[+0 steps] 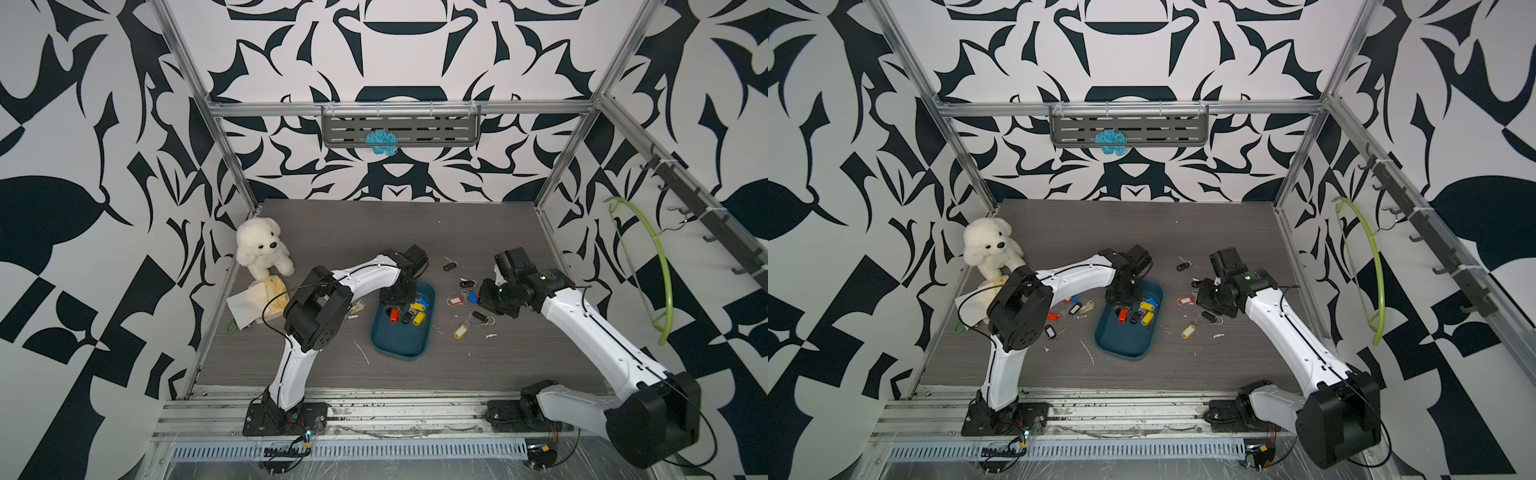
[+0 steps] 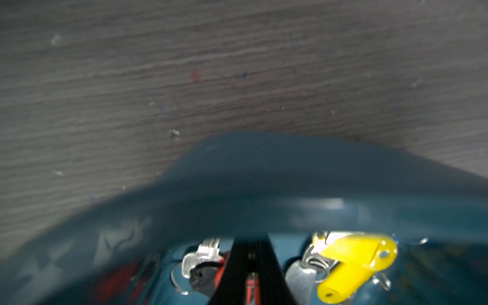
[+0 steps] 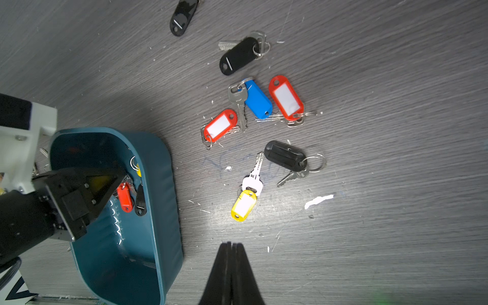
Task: Take the keys out of the storage box
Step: Pick up the key from the storage box.
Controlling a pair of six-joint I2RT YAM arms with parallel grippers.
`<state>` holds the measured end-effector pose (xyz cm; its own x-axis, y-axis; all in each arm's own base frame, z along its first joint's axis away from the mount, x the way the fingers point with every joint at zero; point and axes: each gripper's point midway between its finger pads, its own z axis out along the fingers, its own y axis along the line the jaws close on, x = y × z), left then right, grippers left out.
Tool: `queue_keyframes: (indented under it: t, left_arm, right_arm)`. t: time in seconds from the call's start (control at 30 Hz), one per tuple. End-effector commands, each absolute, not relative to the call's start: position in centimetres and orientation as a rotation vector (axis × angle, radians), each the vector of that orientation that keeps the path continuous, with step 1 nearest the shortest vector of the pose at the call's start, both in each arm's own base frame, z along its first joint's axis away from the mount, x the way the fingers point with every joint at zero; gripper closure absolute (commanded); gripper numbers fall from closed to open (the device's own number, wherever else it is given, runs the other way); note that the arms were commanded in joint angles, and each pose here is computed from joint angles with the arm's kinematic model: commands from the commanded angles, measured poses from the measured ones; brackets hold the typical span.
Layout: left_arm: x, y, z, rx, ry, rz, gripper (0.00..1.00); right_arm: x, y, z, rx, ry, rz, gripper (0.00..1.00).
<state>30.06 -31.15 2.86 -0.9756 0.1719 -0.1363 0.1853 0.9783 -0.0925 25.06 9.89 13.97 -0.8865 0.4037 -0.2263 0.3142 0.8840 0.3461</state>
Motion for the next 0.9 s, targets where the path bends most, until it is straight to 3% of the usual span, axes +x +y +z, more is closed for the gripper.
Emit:
queue_keyframes:
  t: [0.0,0.2,0.63,0.87]
  left_arm:
    - [30.2,-31.3,3.0,0.29,3.002,-0.153,1.0]
    - [30.4,-30.8,5.0,0.304,2.987,-0.115,1.0]
    - [31.4,-28.2,14.9,0.25,2.794,-0.115,1.0]
    - [31.7,-27.4,17.2,0.237,2.752,-0.137,1.0]
  right_arm:
    - [25.1,9.9,14.4,0.529,2.763,0.435,0.93]
    - [25.1,9.9,14.5,0.536,2.754,0.441,0.94]
    - [24.8,9.9,14.7,0.545,2.747,0.453,0.94]
    - [24.7,9.8,14.6,0.552,2.75,0.451,0.94]
